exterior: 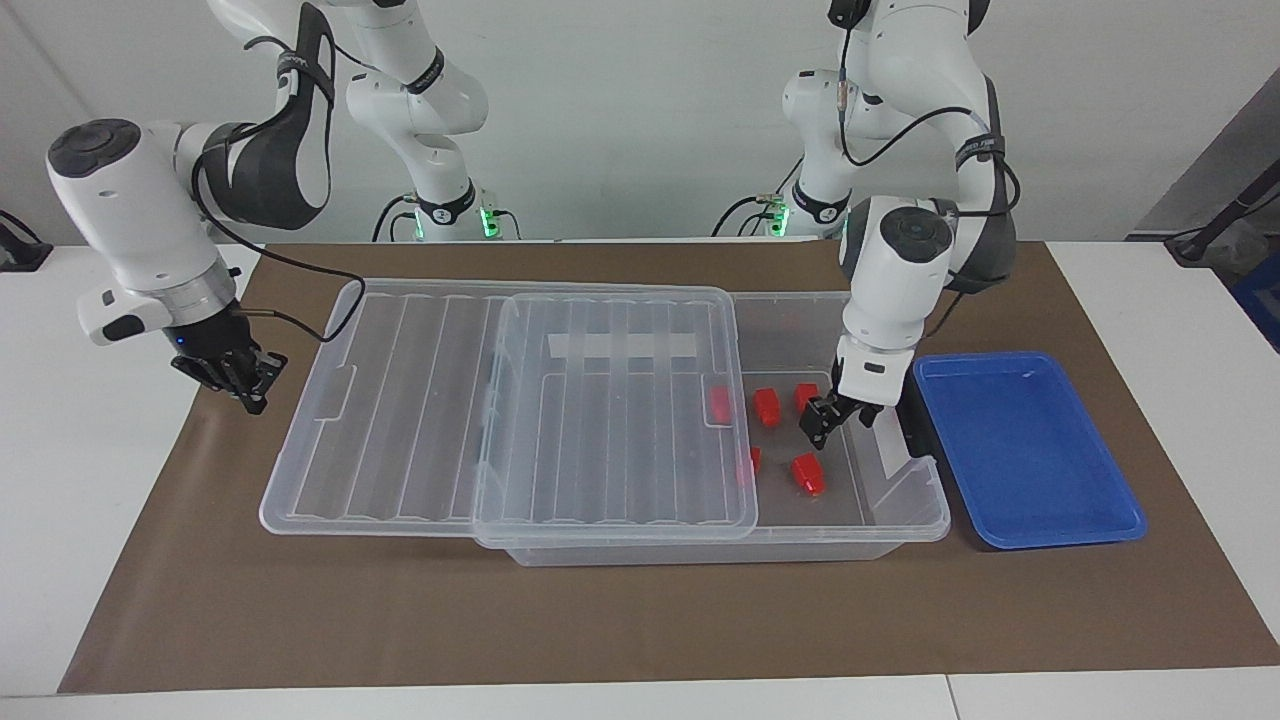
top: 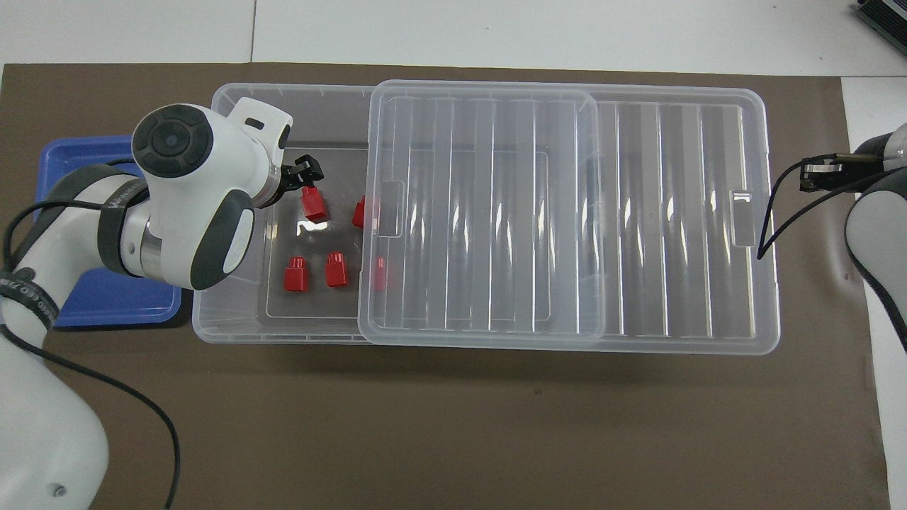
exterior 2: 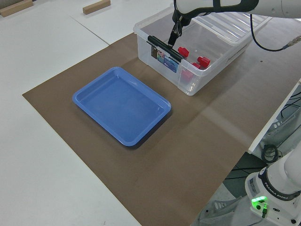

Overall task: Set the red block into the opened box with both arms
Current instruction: 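Withdraw the left gripper while the right gripper grasps the lid, then slide the clear lid back over the box with the right gripper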

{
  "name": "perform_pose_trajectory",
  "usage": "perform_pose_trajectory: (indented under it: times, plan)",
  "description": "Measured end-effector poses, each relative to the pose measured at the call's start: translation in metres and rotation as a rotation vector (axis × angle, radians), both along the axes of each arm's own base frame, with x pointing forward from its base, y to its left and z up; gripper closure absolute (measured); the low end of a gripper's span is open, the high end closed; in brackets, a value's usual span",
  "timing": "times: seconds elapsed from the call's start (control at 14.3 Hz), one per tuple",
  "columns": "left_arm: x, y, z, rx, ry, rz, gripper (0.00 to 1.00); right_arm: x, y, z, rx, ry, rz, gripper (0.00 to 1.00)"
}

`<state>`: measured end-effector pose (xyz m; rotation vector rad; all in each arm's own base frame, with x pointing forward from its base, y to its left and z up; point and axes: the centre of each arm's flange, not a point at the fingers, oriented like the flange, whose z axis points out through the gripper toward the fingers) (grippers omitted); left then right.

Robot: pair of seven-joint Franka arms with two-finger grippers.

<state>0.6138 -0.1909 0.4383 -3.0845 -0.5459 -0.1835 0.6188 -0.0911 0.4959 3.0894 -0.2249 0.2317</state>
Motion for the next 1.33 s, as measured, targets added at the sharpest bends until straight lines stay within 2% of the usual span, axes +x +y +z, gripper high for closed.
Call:
perform_pose_trajectory:
  times: [0.35, 0.63, 1.05, 1.33]
  plan:
    - [-0.001, 0.041, 0.065, 0.031, 0.085, 0.026, 0.00, 0.005, 0.000, -0.016, 0.001, 0.018, 0.001, 0.99]
    - [-0.001, 0.105, 0.104, 0.049, 0.138, -0.122, 0.00, 0.006, 0.007, -0.019, 0.002, 0.022, 0.019, 0.99]
    - [-0.013, 0.237, 0.131, 0.052, 0.161, -0.394, 0.00, 0.007, 0.022, -0.024, -0.004, 0.035, 0.150, 0.99]
    - [-0.019, 0.244, 0.129, 0.049, 0.167, -0.440, 0.00, 0.008, 0.033, -0.024, -0.006, 0.036, 0.208, 0.99]
